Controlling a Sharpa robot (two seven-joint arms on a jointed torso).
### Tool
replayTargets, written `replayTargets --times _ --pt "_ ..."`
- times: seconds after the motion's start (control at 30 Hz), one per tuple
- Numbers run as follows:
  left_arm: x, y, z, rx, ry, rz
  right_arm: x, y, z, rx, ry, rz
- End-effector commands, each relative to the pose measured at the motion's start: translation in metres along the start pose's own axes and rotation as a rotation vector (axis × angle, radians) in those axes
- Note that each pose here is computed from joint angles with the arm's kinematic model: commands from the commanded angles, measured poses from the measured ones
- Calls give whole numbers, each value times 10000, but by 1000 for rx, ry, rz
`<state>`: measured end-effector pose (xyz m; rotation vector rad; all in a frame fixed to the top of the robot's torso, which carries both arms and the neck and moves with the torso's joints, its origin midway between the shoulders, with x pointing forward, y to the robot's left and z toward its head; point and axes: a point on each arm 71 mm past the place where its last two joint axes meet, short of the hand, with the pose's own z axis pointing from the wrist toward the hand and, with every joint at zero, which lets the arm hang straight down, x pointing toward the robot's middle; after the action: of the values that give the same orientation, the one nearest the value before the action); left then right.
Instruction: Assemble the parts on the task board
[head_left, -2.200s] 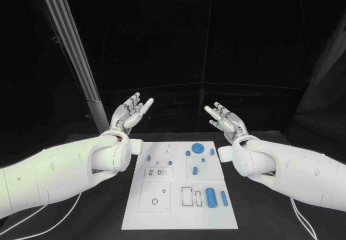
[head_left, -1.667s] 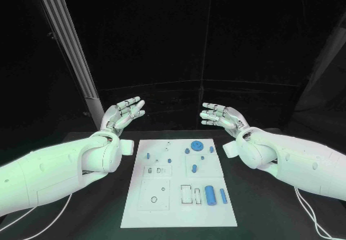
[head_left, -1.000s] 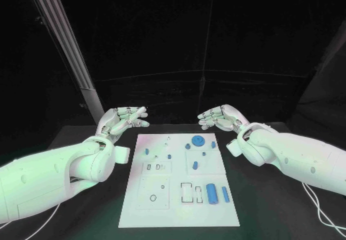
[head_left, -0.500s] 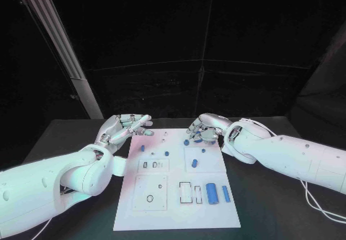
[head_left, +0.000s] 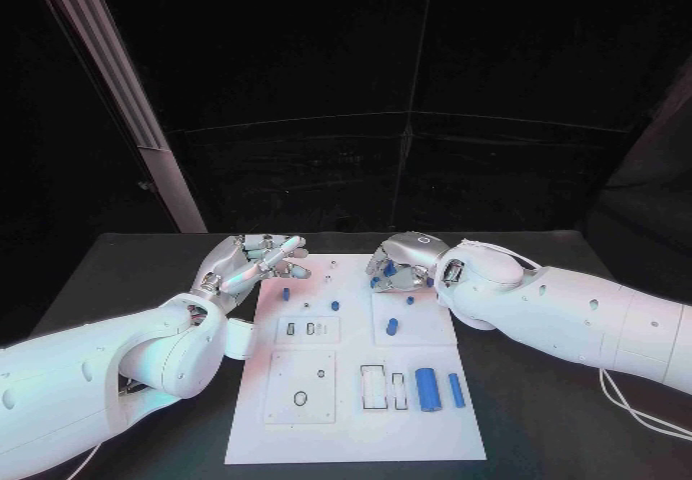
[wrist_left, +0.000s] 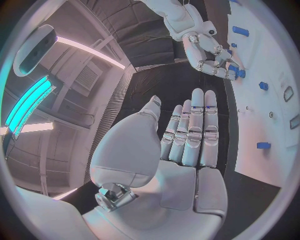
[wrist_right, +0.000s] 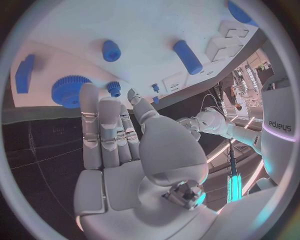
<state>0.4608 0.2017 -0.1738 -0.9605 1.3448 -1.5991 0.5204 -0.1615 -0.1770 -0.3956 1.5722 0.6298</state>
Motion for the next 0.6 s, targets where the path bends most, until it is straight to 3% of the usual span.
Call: replayTargets --times 0.03,0.37,0.6 --pt "19 -6 7 2 27 -5 -8 3 13 14 12 -63" --pt "-4 0 10 -2 24 -3 -35 6 8 22 -4 -86" --pt "-8 4 14 -4 25 -3 -34 -8 16 31 16 -94"
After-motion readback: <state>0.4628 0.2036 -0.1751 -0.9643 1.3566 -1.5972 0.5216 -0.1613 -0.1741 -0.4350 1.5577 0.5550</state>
